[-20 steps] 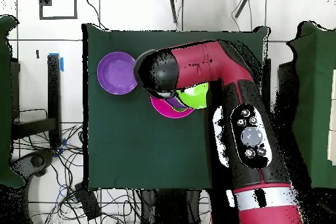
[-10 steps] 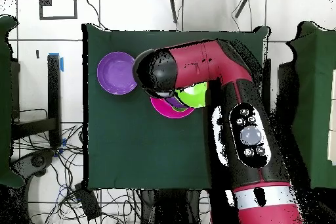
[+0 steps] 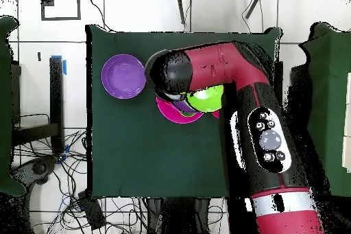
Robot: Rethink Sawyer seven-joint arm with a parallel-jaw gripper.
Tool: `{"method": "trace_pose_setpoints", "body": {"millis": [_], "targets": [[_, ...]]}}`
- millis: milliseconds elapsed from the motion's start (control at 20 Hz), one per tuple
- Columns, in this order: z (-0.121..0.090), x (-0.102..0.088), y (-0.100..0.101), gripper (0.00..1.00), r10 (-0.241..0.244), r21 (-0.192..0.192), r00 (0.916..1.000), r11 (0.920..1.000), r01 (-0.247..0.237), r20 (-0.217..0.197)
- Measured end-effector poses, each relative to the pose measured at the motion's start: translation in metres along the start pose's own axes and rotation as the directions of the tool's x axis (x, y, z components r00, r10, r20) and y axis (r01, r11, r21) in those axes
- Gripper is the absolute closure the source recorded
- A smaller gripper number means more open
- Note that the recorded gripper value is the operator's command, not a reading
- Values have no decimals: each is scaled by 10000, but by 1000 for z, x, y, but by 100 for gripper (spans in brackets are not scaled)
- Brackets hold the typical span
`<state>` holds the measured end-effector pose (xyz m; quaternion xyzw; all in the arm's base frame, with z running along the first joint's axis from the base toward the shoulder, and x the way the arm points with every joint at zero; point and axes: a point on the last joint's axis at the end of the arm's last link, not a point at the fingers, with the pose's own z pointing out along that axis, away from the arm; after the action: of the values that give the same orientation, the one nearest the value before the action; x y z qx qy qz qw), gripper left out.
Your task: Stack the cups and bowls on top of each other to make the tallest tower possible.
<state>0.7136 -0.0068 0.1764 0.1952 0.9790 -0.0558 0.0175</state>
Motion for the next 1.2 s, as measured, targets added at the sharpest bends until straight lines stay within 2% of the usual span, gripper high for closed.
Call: {"method": "trace_pose_setpoints", "body": {"millis": [350,900,1200], "targets": [[5,-4,-9,100,147,-68,9999,9999,-148,-91],[3,-5,-4,100,82,-220,9999,9997,-84,-80],[1,-6,-3,100,207,-387,9996,9990,-213,-167]]}}
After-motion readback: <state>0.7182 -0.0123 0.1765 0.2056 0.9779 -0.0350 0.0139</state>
